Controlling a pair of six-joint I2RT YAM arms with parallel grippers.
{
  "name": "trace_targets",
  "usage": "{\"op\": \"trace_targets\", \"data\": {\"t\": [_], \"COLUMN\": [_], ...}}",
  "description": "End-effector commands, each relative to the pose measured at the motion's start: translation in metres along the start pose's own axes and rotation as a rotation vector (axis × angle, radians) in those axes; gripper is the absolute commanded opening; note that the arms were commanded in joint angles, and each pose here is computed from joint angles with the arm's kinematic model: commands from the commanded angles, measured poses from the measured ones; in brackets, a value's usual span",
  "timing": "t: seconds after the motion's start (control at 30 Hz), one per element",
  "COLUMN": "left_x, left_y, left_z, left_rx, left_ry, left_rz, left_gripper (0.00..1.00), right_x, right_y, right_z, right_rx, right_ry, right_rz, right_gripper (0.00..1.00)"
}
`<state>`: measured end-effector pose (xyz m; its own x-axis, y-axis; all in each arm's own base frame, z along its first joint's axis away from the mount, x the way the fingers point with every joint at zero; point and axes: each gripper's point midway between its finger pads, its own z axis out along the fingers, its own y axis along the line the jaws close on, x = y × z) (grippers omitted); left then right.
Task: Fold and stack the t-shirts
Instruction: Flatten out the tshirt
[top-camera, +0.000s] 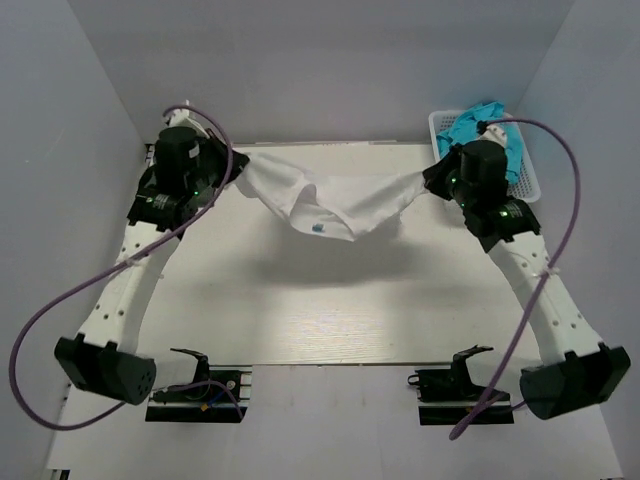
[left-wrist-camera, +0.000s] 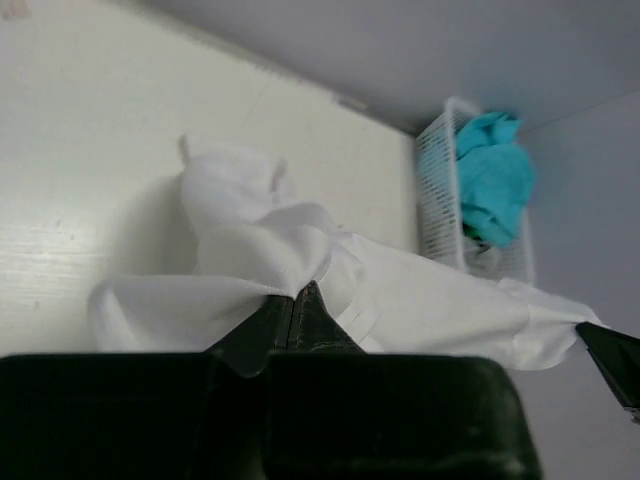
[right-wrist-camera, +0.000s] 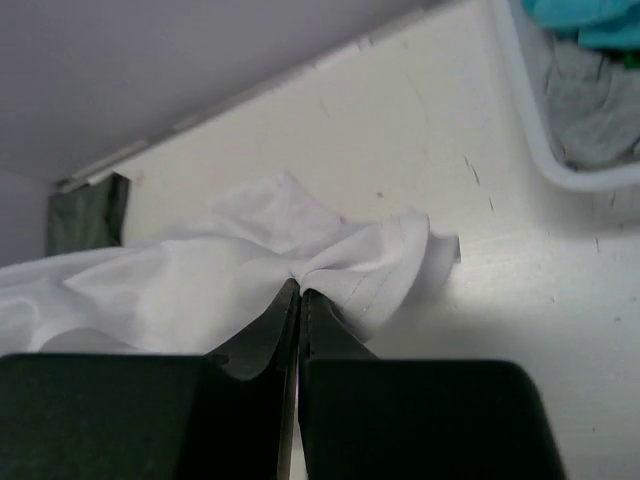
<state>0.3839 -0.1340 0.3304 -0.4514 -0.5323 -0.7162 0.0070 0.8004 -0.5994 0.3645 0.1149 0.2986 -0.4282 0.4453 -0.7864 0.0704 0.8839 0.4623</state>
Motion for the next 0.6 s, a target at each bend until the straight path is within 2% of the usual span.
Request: {"op": "trace_targets", "data": {"t": [0.0,0.07,0.1,0.27,0.43,0.57], "left_x": [-0.043,-0.061,-0.082,-0.138,-0.158,-0.166], "left_y": [-0.034,-0.05,-0.066,-0.106,-0.112,-0.12], "left_z": [-0.045,-0.064,-0.084,-0.148,-0.184,-0.217], "left_rx": [0.078,0.117,0.154,0.232,0.245,0.29], "left_ry": [-0.107,-0.156,-0.222,-0.378,-0.483,-0.539], "left_rz": [0.014,0.017,0.018,0.026,0.013,0.013], "left_gripper": [0.0,0.0,0.0,0.0,0.0,0.0], "right_x": [-0.05,-0.079,-0.095,-0.153,-0.181,-0.188], "right_y": [0.016,0.026,0.033,0.064,0.075,0.079], "right_z": [-0.04,-0.062,-0.076,-0.135,-0.18,-0.2], "right_rx": [-0.039,-0.067,-0.092,-0.183,-0.239,-0.274], "right_ry": [-0.135,-0.224,-0.267,-0.411,-0.519,-0.557], "right_rz": [-0.019,-0.019,-0.025,-0.067,-0.089,-0.11], "right_gripper": [0.0,0.0,0.0,0.0,0.0,0.0]}}
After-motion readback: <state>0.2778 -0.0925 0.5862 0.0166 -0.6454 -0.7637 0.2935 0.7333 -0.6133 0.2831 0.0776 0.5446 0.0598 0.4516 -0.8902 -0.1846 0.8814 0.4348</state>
